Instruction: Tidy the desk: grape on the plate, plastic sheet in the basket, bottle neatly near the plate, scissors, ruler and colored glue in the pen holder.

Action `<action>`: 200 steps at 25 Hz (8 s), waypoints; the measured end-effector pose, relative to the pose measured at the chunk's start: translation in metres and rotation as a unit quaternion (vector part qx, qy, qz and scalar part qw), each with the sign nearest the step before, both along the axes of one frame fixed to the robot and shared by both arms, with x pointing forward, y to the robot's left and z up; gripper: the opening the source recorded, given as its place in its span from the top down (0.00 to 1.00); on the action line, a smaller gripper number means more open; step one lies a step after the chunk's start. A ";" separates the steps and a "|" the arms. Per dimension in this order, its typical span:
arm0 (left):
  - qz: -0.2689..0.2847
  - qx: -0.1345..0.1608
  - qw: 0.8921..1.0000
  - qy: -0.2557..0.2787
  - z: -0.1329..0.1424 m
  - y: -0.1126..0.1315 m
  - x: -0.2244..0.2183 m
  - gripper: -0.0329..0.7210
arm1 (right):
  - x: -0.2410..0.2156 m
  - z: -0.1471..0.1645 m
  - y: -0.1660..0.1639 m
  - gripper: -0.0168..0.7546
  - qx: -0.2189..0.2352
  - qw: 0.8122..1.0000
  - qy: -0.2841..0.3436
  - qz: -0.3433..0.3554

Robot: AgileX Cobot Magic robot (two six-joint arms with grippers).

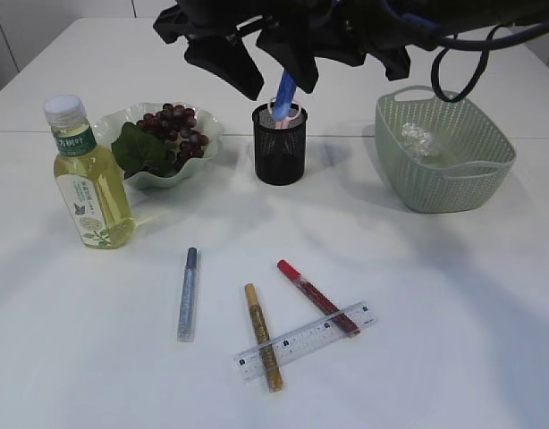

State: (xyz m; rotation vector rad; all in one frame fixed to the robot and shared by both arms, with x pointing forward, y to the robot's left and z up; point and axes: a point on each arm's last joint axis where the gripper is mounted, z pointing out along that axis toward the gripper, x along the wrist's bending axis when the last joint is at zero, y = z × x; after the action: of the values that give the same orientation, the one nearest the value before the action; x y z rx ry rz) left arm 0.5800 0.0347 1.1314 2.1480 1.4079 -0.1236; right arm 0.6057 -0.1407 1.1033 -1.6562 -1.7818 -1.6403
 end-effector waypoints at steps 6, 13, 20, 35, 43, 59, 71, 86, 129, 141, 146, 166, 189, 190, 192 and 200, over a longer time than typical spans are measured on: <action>-0.009 0.004 1.000 -0.007 0.000 0.000 0.000 0.18 | 0.000 0.000 0.000 0.86 0.000 1.000 -0.001 0.000; -0.029 0.010 0.999 -0.019 0.000 0.000 0.000 0.17 | 0.000 0.000 0.000 0.86 -0.005 1.000 -0.007 0.000; -0.036 0.012 0.999 -0.024 0.000 0.000 0.000 0.17 | 0.002 -0.001 -0.002 0.86 -0.018 1.000 -0.019 -0.004; -0.045 0.040 0.997 -0.046 -0.001 0.004 0.003 0.20 | 0.007 -0.004 -0.006 0.86 -0.059 0.997 -0.046 -0.025; -0.036 0.091 0.992 -0.077 -0.003 0.012 0.009 0.21 | 0.008 -0.003 -0.008 0.86 -0.063 0.996 -0.052 -0.034; 0.095 0.198 0.966 -0.134 -0.001 0.040 0.027 0.22 | 0.014 -0.002 -0.012 0.86 -0.138 0.978 -0.154 -0.027; 0.129 0.155 0.961 -0.188 0.007 0.046 0.044 0.24 | 0.041 0.000 -0.013 0.86 -0.240 0.928 -0.283 -0.014; 0.131 0.191 0.938 -0.256 0.012 0.052 0.053 0.24 | 0.105 0.001 0.002 0.86 -0.268 0.892 -0.361 -0.039; 0.126 0.179 0.923 -0.316 0.021 0.050 0.060 0.25 | 0.169 -0.099 0.030 0.85 -0.238 0.917 -0.314 -0.056; 0.126 0.178 0.923 -0.317 0.021 0.050 0.060 0.25 | 0.167 -0.099 0.032 0.67 -0.233 0.919 -0.314 -0.046; 0.126 0.177 0.923 -0.318 0.022 0.050 0.060 0.25 | 0.164 -0.099 0.036 0.51 -0.218 0.924 -0.314 -0.017; 0.130 0.125 0.941 -0.287 0.025 0.045 0.053 0.26 | 0.102 -0.029 0.010 0.49 -0.325 0.909 -0.198 0.170; 0.133 0.074 0.972 -0.179 0.094 0.080 -0.029 0.27 | 0.072 0.006 -0.067 0.50 -0.433 0.898 0.076 -0.037; 0.130 0.065 0.973 -0.177 0.097 0.081 -0.033 0.27 | 0.069 0.010 -0.068 0.50 -0.431 0.899 0.073 -0.040; 0.124 0.041 0.977 -0.170 0.103 0.081 -0.041 0.27 | 0.063 0.016 -0.069 0.50 -0.430 0.899 0.072 -0.043; 0.082 -0.021 0.985 -0.148 0.117 0.079 -0.064 0.28 | 0.010 0.015 -0.079 0.50 -0.436 0.892 0.115 -0.029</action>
State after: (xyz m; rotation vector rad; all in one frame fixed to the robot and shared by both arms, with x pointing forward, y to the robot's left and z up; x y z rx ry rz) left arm 0.5159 0.1136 1.2480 1.9138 1.3835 0.2177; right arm 0.6154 -0.2202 1.1187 -2.1056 -2.5276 -0.5731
